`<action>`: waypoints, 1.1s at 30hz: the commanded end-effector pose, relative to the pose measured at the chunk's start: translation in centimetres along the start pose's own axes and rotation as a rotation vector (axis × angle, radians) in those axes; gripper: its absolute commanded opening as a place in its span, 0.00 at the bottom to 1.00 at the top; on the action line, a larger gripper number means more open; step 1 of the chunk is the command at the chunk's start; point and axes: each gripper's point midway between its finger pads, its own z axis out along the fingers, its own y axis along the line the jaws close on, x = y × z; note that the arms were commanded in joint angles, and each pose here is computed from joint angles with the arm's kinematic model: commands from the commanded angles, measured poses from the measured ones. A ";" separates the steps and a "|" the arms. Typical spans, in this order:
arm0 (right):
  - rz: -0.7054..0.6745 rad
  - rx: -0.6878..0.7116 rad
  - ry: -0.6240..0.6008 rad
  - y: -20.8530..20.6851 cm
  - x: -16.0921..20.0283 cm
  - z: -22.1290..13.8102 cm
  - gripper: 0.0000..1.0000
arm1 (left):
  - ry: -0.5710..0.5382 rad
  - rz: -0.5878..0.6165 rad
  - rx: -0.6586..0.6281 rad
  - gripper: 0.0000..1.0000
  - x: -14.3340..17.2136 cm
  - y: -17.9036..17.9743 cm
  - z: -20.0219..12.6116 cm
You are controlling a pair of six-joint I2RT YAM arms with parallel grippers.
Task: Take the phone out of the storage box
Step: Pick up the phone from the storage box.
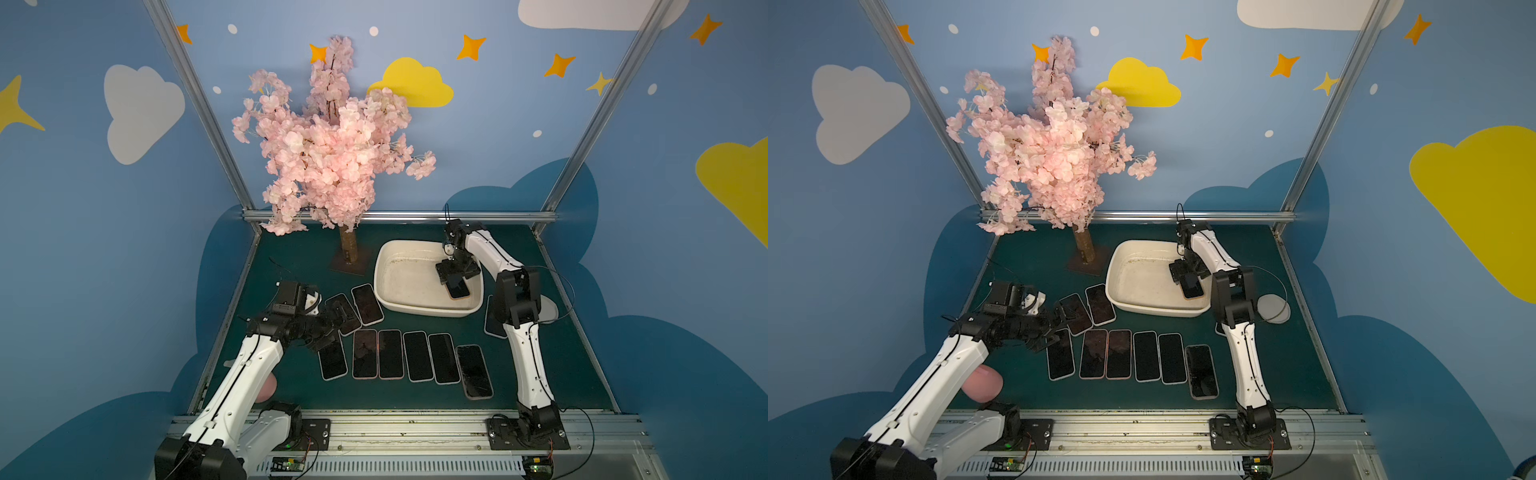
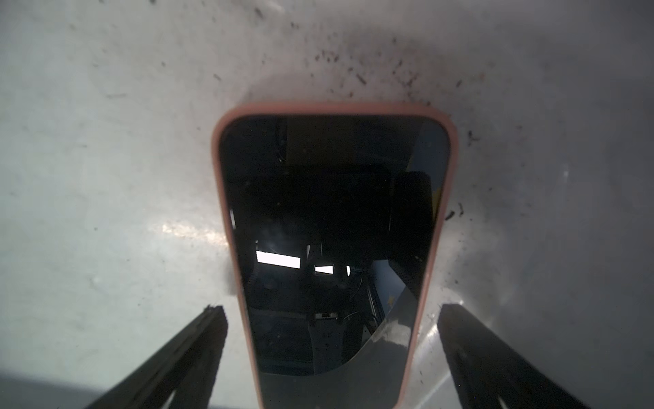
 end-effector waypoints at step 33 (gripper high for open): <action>-0.136 0.009 0.245 5.1 4.6 3.7 0.67 | -0.004 0.077 0.001 1.00 0.1 -0.8 -1.4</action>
